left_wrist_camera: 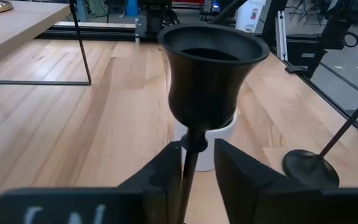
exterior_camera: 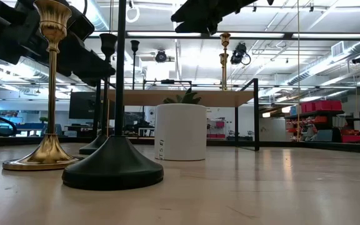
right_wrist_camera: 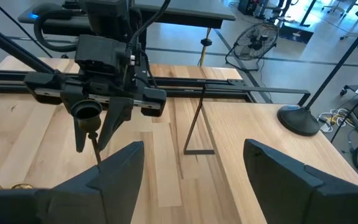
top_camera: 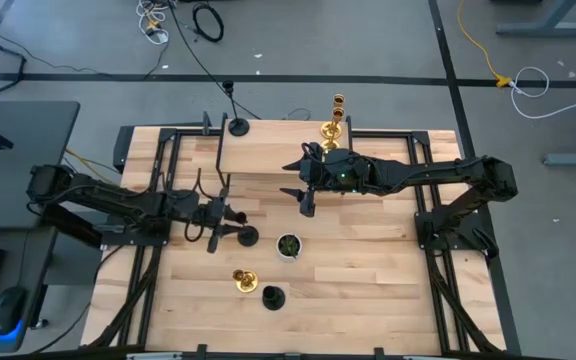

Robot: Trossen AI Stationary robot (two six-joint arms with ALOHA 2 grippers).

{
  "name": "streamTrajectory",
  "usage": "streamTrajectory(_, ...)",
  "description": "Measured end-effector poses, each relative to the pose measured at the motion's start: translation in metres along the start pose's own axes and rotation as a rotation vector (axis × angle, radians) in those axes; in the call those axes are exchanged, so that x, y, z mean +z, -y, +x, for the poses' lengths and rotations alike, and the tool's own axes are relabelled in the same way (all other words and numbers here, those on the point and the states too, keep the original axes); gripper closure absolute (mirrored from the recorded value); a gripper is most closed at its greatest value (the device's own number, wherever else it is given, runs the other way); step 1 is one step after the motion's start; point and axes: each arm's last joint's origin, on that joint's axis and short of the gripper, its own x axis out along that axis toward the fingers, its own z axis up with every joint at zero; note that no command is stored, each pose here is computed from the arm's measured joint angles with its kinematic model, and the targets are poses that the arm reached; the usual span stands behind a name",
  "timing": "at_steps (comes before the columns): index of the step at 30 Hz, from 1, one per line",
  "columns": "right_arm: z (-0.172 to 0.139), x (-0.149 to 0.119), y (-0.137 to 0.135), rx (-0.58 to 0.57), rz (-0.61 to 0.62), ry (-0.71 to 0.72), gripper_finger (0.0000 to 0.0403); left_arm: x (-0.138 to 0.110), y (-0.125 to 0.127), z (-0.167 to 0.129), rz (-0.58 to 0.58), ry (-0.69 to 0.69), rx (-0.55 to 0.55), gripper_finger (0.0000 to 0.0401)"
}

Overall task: Pick & Place candle stick holders
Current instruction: Put the top black candle holder on the shelf aligned with the other black candle holder

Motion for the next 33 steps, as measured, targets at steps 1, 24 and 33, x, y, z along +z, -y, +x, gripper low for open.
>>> streamTrajectory(1, 0.000, 0.000, 0.000, 0.000, 0.000, 0.000, 0.0129, 0.000, 0.000, 0.000, 0.000, 0.000, 0.000, 0.0314)
streamTrajectory(24, 0.000, 0.000, 0.000, 0.000, -0.004, 0.000, 0.0129, 0.010, -0.001, 0.001, -0.013, 0.042, 0.030, 0.0388)
streamTrajectory(33, 0.000, 0.000, -0.001, 0.035, -0.006, 0.002, 0.0129, 0.046, -0.001, 0.007, -0.014, -0.019, 0.095, 0.0388)
